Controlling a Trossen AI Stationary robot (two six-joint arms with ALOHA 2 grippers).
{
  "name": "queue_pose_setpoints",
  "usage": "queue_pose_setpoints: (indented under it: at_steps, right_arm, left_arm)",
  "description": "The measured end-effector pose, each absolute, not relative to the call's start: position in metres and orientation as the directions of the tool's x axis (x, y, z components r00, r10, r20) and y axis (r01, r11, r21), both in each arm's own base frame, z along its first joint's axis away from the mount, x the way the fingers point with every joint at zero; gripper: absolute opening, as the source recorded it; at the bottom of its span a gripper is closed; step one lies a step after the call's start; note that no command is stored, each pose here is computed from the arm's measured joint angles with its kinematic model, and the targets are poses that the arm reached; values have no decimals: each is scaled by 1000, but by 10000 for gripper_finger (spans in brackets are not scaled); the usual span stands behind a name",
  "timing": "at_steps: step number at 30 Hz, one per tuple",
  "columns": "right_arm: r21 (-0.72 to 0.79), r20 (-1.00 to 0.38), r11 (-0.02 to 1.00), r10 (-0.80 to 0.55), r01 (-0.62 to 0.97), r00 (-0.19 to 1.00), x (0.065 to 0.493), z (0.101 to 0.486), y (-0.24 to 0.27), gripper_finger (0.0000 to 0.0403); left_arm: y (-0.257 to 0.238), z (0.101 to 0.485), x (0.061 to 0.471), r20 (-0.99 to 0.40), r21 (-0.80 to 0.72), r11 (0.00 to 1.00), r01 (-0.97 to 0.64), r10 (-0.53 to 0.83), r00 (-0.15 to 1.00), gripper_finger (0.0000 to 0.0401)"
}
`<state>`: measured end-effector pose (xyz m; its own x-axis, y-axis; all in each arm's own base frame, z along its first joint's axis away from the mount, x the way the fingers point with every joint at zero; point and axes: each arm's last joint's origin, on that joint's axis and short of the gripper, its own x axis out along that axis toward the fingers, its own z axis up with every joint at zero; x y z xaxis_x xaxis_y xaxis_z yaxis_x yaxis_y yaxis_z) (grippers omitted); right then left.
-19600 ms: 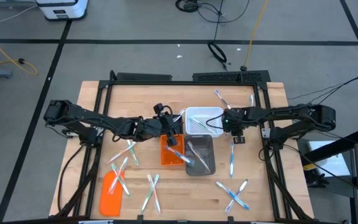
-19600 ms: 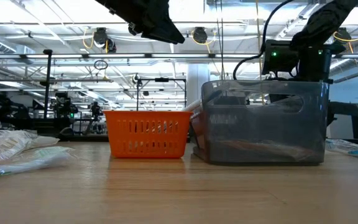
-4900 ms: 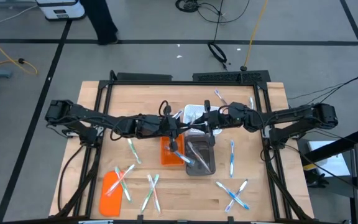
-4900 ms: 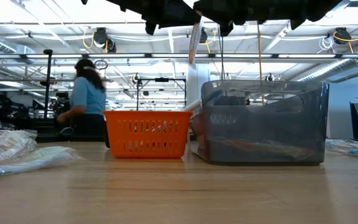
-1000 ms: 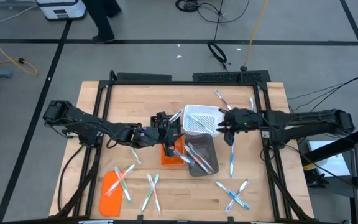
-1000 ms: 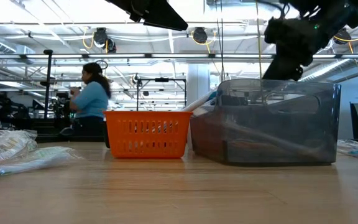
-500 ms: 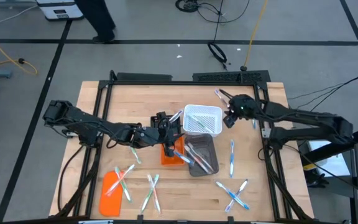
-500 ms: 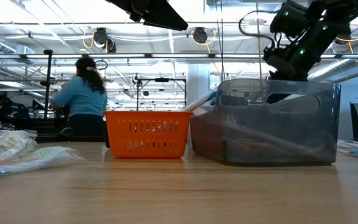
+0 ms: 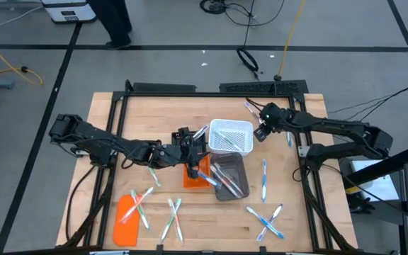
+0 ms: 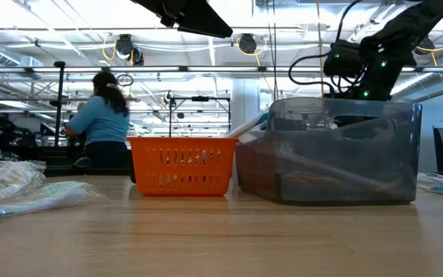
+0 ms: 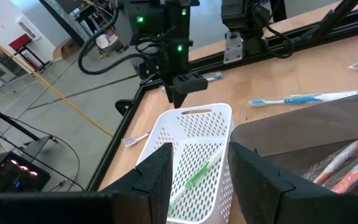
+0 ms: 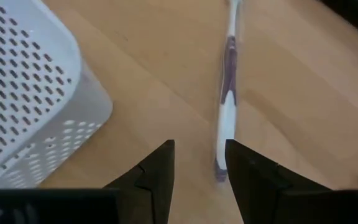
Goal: Pick & Place Toothbrushes
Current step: Put the violet toothbrush into the black bin
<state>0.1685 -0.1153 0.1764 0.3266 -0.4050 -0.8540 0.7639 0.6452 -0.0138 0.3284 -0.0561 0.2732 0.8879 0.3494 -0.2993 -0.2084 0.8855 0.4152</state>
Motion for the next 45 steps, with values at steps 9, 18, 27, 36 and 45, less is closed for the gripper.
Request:
queue_pose_setpoints:
  at_steps: [9,18,27,36,45]
  right_arm:
    - [-44,-873,628,-401,777,276,168,162,-132,137]
    - [-61,-905,608,-369,792,213,168,145,-142,137]
    - [-75,-915,624,-354,777,195,173,132,-146,134]
    - [-85,-917,629,-353,772,186,174,130,-147,26]
    - [-101,-909,614,-377,783,178,171,134,-147,12]
  left_arm:
    - [-56,273,328,-300,414,886,-209,349,888,157]
    - [-56,273,328,-300,413,886,-209,349,888,157]
    - [-56,273,328,-300,413,886,-209,349,888,157]
    - [-56,273,328,-300,409,888,-211,349,888,157]
    - [-56,273,328,-300,410,888,-211,349,888,157]
